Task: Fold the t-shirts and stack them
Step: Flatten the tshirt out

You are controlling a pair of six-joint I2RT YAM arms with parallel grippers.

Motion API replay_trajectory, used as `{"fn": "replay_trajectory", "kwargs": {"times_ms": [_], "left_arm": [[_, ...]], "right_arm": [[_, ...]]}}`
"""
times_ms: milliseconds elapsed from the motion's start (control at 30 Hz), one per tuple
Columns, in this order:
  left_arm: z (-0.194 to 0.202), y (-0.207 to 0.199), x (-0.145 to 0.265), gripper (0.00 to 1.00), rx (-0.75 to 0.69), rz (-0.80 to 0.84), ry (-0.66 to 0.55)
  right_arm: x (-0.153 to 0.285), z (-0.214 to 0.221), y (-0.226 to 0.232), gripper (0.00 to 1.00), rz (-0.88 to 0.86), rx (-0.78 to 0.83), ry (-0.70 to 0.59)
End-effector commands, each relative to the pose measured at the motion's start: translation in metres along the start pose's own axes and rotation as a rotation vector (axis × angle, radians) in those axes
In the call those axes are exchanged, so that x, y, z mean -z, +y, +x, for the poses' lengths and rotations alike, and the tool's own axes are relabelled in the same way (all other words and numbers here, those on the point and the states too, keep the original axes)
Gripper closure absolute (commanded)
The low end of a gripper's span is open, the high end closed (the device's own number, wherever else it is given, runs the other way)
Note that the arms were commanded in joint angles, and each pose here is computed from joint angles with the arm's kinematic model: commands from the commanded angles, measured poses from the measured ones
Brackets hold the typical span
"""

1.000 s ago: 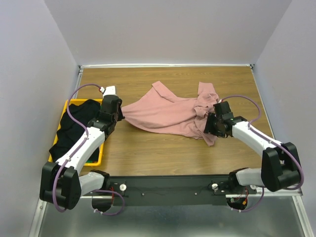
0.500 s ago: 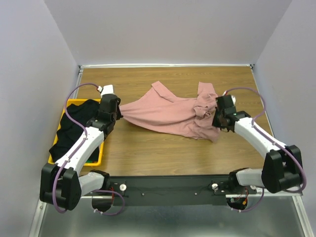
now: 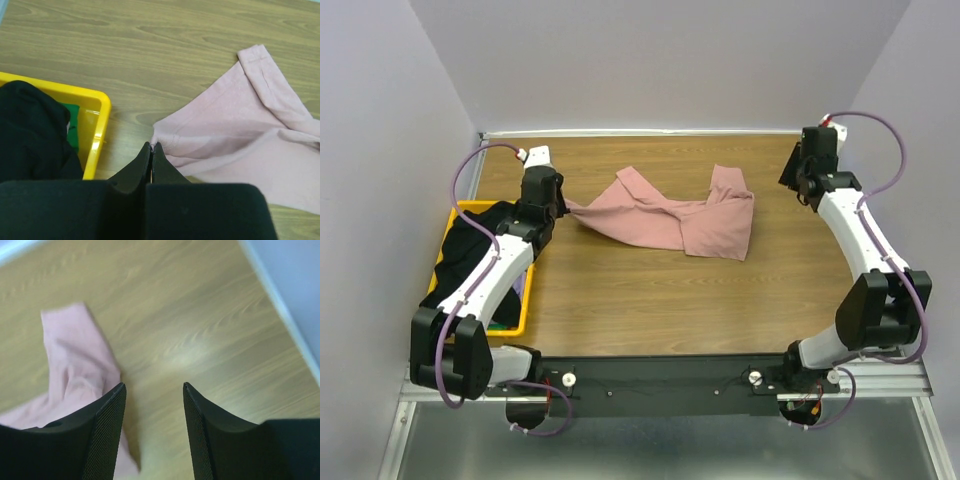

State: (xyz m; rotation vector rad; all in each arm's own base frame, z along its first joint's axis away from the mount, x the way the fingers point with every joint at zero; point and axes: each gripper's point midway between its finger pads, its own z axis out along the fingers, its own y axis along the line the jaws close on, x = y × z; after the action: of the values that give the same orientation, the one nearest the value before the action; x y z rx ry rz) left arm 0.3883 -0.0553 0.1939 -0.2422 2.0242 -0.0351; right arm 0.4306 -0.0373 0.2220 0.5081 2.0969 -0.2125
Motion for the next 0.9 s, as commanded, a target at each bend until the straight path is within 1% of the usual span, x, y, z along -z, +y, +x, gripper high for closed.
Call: {"fn": "replay_trajectory", "kwargs": {"times_ms": [0,100,200,267,333,367,467,500,567,600,867], "left_arm": [[0.008,-0.01,-0.008,1.0,-0.014,0.062,0.015],[0.012,-0.011,-0.01,1.0,-0.016,0.067,0.027],[0.015,-0.008,-0.01,1.0,-0.023,0.06,0.034],[0.015,-0.009,-0.01,1.0,-0.021,0.065,0.034],[0.015,-0.009,-0.01,1.0,-0.022,0.064,0.032],[0.015,-0.009,-0.009,1.0,-0.023,0.065,0.034],[0.017,-0.006,-0.009,1.0,-0.025,0.053,0.037],[0.017,-0.006,-0.008,1.0,-0.025,0.053,0.036],[0.019,-0.004,-0.007,1.0,-0.029,0.046,0.038],[0.018,-0.004,-0.007,1.0,-0.028,0.044,0.035],[0.018,-0.002,-0.006,1.0,-0.032,0.039,0.035]], "right_arm": [[0.01,0.072,0.027,0.43,-0.196,-0.022,0.211],[0.022,0.106,0.035,0.43,-0.286,-0.054,0.282],[0.023,0.159,0.02,0.45,-0.266,-0.051,0.358],[0.029,0.171,0.033,0.45,-0.36,-0.048,0.398],[0.03,0.191,0.035,0.45,-0.398,-0.043,0.436],[0.03,0.193,0.044,0.44,-0.458,-0.048,0.428],[0.031,0.206,0.054,0.42,-0.534,-0.05,0.45],[0.033,0.21,0.061,0.39,-0.589,-0.054,0.451],[0.031,0.219,0.064,0.38,-0.61,-0.057,0.468],[0.029,0.222,0.064,0.36,-0.613,-0.057,0.46],[0.014,0.245,0.05,0.36,-0.54,-0.045,0.478]]}}
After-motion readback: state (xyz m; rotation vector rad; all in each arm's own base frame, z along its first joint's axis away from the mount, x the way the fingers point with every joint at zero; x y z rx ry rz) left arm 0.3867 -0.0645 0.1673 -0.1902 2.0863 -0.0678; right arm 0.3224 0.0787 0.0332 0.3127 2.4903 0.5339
